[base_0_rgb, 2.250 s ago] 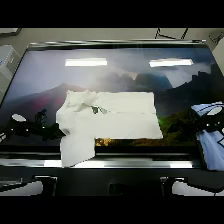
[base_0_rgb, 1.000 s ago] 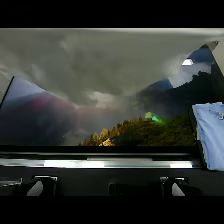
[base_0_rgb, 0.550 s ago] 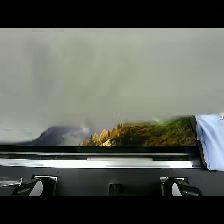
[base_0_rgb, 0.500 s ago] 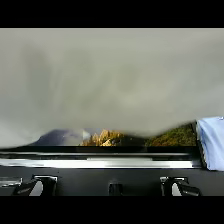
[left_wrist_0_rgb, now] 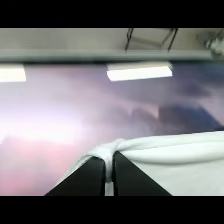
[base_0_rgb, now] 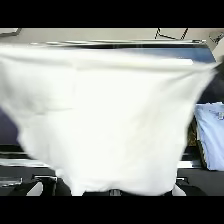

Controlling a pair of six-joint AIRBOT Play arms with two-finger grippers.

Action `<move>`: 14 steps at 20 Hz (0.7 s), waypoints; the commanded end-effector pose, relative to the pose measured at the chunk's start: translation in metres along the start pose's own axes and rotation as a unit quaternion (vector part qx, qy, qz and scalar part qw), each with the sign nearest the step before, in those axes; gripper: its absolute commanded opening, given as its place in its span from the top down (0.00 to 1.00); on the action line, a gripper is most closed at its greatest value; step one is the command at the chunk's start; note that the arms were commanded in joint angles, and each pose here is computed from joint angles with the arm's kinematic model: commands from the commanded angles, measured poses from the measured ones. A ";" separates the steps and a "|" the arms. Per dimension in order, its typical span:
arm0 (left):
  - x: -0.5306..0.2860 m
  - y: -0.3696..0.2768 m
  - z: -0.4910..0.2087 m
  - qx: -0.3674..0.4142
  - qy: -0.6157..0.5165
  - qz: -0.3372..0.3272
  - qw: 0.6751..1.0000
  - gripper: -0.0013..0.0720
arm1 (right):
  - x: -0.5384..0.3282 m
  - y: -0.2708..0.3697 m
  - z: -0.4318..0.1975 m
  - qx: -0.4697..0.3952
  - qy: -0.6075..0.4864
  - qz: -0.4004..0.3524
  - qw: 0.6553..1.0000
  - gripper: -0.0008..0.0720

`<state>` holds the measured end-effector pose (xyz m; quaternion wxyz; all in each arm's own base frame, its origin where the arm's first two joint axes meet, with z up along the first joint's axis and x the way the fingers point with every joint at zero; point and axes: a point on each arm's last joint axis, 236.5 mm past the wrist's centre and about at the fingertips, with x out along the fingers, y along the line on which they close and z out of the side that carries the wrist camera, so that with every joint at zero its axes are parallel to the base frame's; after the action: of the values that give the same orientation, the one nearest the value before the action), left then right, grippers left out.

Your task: Fold the clothes and pants, and hang the long-sleeved shirts on hangers.

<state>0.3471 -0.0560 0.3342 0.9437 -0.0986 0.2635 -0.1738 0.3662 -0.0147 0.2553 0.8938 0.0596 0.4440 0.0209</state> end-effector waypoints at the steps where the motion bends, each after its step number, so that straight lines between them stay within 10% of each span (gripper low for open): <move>1: 0.117 0.042 -0.147 -0.094 0.196 -0.028 0.976 0.95 | 0.161 0.012 -0.078 0.004 0.215 0.013 0.976 0.95; 5: 0.214 0.116 -0.243 -0.218 0.212 0.037 0.952 0.95 | 0.290 0.010 -0.104 0.091 0.237 0.003 0.967 0.95; 14: 0.302 0.173 -0.142 -0.186 0.003 0.111 0.976 0.95 | 0.332 -0.015 0.033 0.163 -0.069 -0.007 0.984 0.94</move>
<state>0.5256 -0.0325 0.0164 0.8931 -0.2509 0.3707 -0.0453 0.5583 0.0117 -0.0098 0.8662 0.1827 0.4631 -0.0436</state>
